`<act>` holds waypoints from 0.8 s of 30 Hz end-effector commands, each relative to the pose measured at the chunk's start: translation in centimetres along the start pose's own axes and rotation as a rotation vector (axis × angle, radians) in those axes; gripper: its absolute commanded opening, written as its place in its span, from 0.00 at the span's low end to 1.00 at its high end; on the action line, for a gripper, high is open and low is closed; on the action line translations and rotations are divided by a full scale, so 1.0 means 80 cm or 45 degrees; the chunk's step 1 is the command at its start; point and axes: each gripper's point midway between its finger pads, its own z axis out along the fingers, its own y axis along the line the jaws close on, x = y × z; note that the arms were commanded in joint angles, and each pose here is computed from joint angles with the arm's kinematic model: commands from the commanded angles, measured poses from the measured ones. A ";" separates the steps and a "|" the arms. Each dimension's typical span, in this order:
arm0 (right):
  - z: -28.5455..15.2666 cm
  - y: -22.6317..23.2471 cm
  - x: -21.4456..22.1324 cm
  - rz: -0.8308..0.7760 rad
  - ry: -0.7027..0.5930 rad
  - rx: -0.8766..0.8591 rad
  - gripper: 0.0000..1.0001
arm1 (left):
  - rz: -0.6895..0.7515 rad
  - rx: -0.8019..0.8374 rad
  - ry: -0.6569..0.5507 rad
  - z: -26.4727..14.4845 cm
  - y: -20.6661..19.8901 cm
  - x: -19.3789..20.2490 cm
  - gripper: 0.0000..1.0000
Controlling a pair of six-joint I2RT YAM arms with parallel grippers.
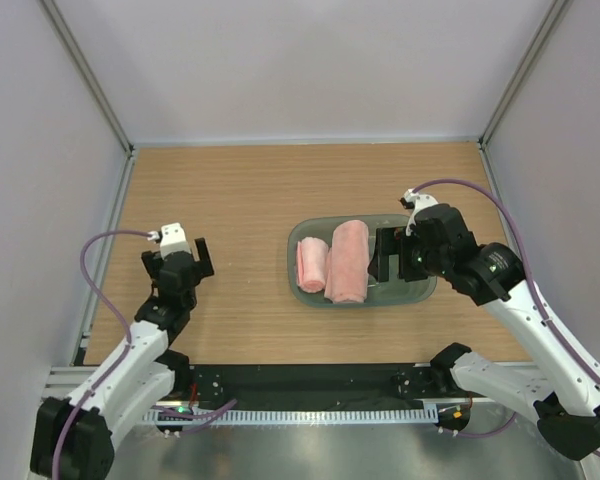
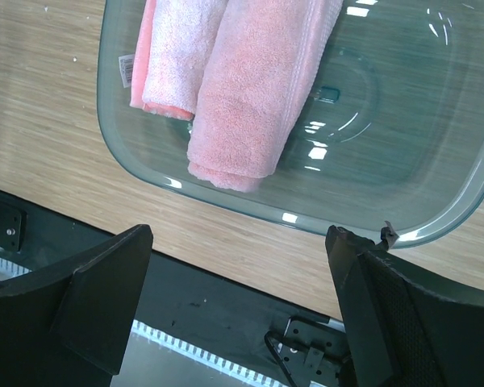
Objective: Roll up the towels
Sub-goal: Place the rolled towel into the container
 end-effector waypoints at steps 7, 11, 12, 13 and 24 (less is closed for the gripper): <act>-0.009 0.008 -0.014 -0.051 -0.065 -0.050 0.97 | -0.120 -0.250 -0.351 0.035 0.028 -0.031 0.96; -0.015 0.015 -0.011 -0.059 -0.058 -0.097 0.98 | -0.031 -0.130 -0.369 0.054 0.001 -0.035 0.90; -0.015 0.017 -0.009 -0.057 -0.052 -0.107 0.98 | -0.017 -0.114 -0.399 0.056 0.000 -0.040 0.91; -0.014 0.018 -0.008 -0.061 -0.046 -0.111 0.98 | -0.012 -0.090 -0.411 0.058 -0.004 -0.040 0.93; -0.008 0.014 -0.008 -0.055 -0.037 -0.087 0.98 | -0.021 0.032 -0.381 0.113 -0.016 -0.031 0.93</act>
